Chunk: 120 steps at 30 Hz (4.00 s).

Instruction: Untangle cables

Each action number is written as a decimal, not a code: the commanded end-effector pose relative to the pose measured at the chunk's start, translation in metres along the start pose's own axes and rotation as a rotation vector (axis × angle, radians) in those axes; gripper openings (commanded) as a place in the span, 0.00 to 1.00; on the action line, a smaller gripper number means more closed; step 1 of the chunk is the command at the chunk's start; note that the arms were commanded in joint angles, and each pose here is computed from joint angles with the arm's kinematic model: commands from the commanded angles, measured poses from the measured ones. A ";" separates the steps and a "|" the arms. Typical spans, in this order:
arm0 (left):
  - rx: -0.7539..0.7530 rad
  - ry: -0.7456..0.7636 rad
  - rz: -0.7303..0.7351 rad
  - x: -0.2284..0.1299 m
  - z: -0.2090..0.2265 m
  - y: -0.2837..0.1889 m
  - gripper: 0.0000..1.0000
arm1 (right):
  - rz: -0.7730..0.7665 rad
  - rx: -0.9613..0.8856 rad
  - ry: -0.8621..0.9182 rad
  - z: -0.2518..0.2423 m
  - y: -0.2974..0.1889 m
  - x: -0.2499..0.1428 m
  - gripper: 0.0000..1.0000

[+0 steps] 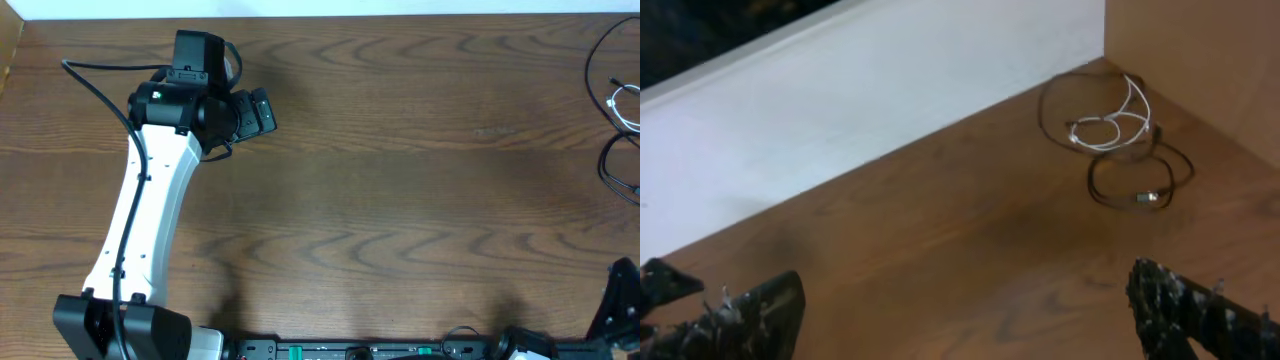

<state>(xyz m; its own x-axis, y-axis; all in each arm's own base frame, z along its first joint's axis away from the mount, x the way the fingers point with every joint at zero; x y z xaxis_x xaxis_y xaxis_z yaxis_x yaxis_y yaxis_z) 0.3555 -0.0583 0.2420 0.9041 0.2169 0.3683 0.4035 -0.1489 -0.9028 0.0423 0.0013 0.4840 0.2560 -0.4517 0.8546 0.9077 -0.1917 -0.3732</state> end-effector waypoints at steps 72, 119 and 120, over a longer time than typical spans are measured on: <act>0.008 0.014 0.006 -0.001 0.001 0.002 0.98 | -0.240 0.263 -0.271 -0.069 0.272 -0.233 0.99; -0.102 0.016 -0.655 -0.065 0.021 -0.228 0.98 | -0.241 0.263 -0.271 -0.069 0.271 -0.233 0.99; -0.091 0.010 -0.677 -0.068 0.024 -0.233 0.98 | -0.240 0.263 -0.271 -0.069 0.272 -0.233 0.99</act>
<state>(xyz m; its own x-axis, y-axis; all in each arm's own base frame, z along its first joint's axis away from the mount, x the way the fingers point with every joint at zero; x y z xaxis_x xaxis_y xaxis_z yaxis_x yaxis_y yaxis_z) 0.2127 -0.0263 0.4169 0.5015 0.2836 0.8173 0.8645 -0.1264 -0.4866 0.2065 -0.0073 0.1598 0.0699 -0.1646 0.9839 0.9966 -0.0312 -0.0760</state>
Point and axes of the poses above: each gripper's point midway between its finger pads, its own y axis out along the fingers, its own z axis along the line the jaws close on, x = y × z, the point moved 4 cm from there along -y, back along the fingers, and after that the axes turned 5 degrees about y, right-handed, at the moved point
